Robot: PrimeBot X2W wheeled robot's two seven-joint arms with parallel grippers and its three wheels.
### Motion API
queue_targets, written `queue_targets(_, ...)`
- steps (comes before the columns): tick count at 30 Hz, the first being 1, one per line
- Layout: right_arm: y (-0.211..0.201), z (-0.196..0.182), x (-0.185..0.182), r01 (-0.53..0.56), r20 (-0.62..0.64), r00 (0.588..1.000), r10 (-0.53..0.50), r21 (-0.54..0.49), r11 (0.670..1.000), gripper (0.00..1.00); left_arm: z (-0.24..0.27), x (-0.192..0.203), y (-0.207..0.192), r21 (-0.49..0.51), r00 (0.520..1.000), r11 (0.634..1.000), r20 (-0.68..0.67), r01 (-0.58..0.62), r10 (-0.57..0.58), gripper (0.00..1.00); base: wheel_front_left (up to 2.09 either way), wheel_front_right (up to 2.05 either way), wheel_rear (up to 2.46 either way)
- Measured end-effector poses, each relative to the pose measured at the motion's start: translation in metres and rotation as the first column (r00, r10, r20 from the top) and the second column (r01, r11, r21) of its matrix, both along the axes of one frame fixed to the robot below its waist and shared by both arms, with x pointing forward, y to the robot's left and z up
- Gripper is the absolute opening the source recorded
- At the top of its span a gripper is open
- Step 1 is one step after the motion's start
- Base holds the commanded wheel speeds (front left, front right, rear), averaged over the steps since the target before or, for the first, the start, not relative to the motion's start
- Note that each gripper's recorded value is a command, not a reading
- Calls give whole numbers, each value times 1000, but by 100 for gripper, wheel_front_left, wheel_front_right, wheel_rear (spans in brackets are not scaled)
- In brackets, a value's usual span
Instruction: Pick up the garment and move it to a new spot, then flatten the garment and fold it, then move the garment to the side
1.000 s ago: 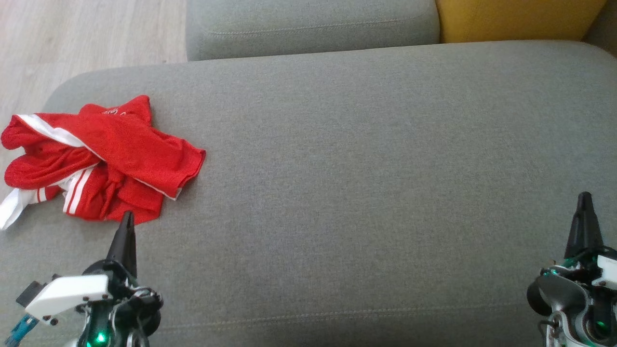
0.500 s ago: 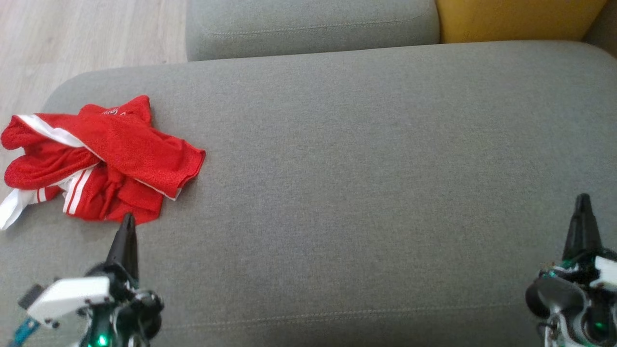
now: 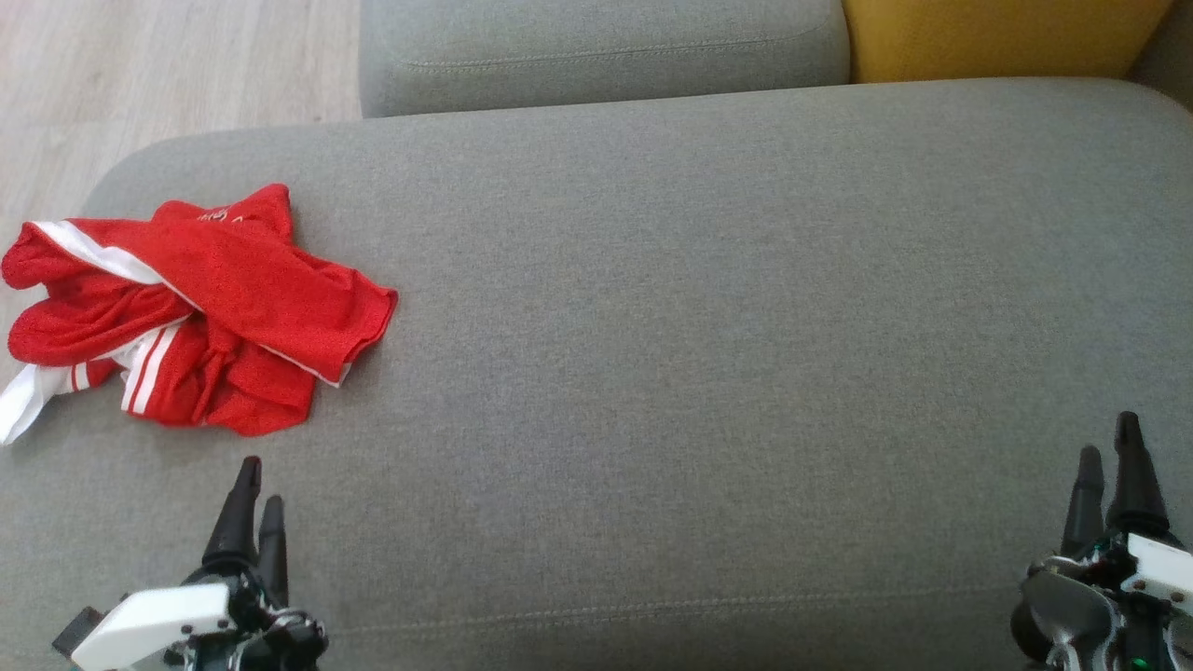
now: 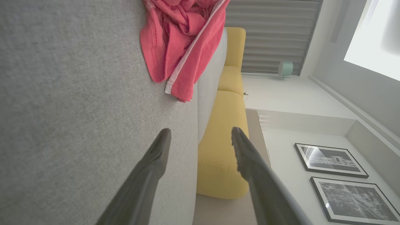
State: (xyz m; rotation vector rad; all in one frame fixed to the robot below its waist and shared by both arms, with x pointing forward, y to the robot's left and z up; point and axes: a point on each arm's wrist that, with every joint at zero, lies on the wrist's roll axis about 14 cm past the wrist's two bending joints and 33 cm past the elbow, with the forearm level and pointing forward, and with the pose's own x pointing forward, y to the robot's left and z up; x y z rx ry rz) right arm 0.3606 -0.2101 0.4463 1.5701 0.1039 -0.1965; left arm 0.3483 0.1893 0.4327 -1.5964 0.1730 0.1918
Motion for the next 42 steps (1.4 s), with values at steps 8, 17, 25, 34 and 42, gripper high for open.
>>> queue_targets(8,-3,5,3,-2,4,1000,3,-109,994,100,5,2,4,58,1000,998,14,-11,10,100,0,0,0)
queue_targets(17,-6,17,7,-11,27,999,18,-241,971,100,17,9,17,124,998,991,50,-48,42,100,0,0,0)
queue_targets(25,-2,41,18,-11,87,995,48,-383,924,100,33,15,26,200,994,977,93,-78,61,100,0,0,0)
queue_targets(34,3,61,24,-9,122,988,90,-547,837,100,58,23,29,332,987,939,155,-93,43,100,0,0,0)
queue_targets(42,18,71,30,-29,124,979,159,-694,719,100,77,27,19,464,981,882,192,-85,-6,100,0,0,0)
